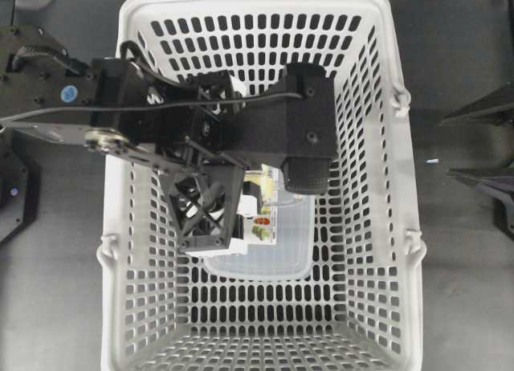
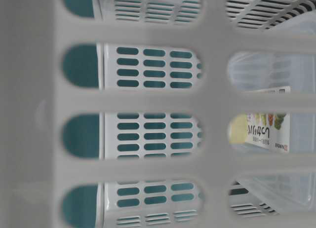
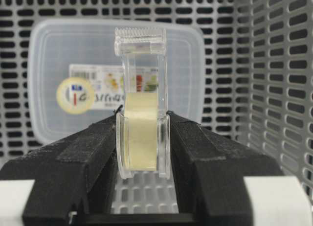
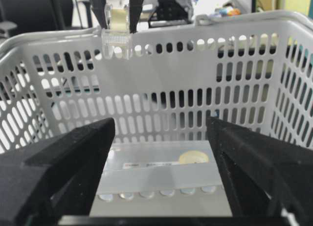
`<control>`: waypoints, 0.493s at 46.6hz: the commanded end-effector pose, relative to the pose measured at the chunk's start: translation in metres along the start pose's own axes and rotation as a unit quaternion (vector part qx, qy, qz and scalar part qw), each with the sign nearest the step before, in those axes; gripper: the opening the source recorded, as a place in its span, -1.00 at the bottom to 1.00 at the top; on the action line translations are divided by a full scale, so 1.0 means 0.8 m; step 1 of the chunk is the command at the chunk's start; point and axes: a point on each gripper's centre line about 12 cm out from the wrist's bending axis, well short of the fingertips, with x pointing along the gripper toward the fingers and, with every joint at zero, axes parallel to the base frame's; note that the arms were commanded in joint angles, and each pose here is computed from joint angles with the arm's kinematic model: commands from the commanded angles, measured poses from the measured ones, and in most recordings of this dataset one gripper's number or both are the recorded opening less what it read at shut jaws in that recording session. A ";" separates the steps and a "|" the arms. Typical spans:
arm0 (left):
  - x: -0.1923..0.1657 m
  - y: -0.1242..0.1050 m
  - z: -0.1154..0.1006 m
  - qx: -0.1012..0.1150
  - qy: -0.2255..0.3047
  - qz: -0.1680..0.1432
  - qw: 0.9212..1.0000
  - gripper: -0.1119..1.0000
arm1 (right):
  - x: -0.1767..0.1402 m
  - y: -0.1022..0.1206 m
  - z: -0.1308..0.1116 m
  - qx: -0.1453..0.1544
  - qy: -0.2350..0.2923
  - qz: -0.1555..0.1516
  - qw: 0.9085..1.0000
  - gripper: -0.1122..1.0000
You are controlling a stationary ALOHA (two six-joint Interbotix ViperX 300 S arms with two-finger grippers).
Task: Pick up the tape dispenser from the shopping basket with the left arm.
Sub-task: 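Lift the clear tape dispenser upward with the left gripper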
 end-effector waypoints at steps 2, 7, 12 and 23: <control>-0.011 -0.001 0.003 0.002 -0.014 -0.001 1.000 -0.29 | 0.001 0.001 0.004 0.002 -0.004 0.001 1.000 0.51; -0.009 -0.002 0.003 0.002 -0.013 -0.002 1.000 -0.29 | 0.001 0.000 0.004 0.002 -0.004 0.000 1.000 0.51; -0.007 -0.005 0.003 0.003 -0.011 -0.002 1.000 -0.29 | 0.001 0.001 0.003 0.002 -0.003 0.001 1.000 0.51; 0.011 -0.012 -0.002 0.006 0.008 -0.003 1.000 -0.29 | 0.000 0.001 0.004 0.002 -0.003 0.001 1.000 0.51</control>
